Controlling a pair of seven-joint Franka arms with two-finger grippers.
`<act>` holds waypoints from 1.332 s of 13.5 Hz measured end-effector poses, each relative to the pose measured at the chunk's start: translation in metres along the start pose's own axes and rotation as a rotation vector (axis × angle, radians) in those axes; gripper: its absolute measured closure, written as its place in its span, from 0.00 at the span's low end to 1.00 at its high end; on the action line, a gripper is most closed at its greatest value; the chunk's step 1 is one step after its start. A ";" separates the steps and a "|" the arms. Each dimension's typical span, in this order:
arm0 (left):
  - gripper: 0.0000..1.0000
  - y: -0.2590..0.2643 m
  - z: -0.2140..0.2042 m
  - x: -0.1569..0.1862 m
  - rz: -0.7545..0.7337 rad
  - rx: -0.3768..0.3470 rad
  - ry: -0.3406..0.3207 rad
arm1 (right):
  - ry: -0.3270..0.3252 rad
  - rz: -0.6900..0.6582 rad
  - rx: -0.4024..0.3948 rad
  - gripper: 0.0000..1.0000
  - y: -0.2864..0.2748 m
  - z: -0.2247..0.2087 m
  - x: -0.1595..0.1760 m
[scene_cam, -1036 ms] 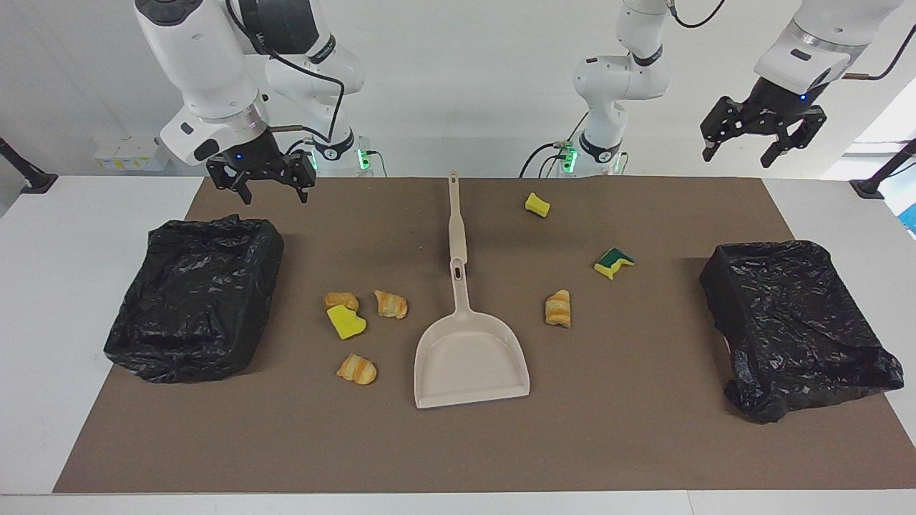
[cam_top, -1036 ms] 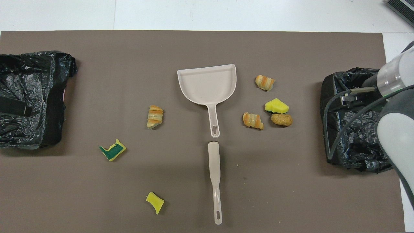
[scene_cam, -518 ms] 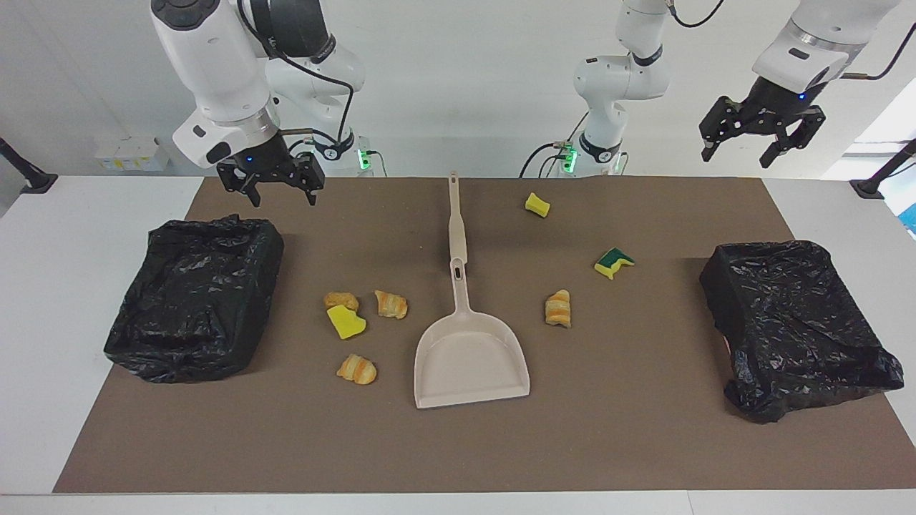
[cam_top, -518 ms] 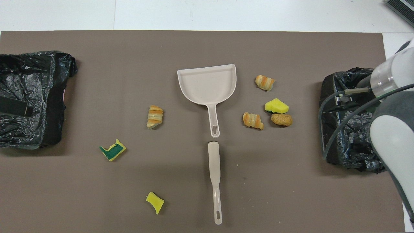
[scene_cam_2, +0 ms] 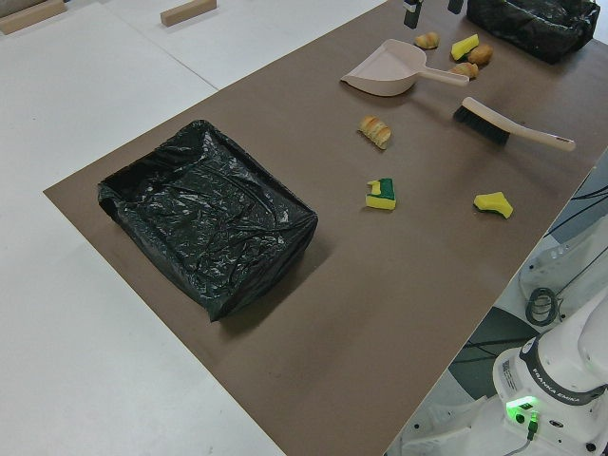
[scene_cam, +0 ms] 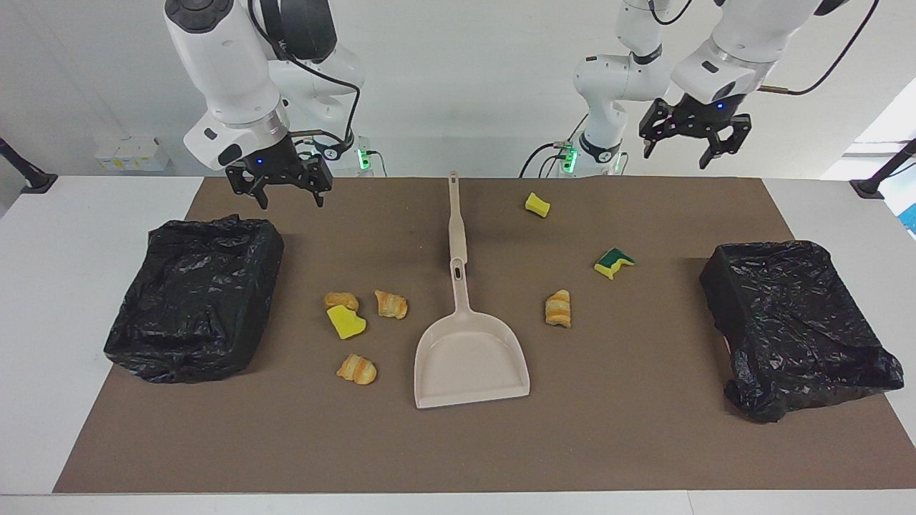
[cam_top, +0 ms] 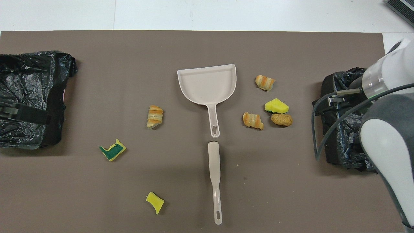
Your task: Sweep and dump trash in bin
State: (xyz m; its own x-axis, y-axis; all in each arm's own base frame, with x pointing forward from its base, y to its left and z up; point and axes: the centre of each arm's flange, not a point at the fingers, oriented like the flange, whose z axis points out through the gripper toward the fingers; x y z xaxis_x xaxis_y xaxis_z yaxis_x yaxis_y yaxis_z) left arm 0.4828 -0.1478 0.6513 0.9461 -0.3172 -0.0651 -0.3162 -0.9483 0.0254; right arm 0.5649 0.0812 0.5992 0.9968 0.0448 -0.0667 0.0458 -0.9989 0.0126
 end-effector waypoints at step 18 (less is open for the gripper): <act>0.00 0.186 0.127 -0.051 0.011 -0.006 0.012 | 0.044 -0.124 0.028 0.00 -0.130 0.097 0.064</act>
State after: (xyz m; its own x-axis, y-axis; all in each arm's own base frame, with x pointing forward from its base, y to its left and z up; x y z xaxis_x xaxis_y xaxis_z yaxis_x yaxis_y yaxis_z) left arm 0.3668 -0.3084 0.5327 0.9432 -0.3279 -0.0525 -0.3266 -0.9446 0.0325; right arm 0.6167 0.2129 0.4965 0.9855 0.1683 -0.0216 0.1679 -0.9856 -0.0209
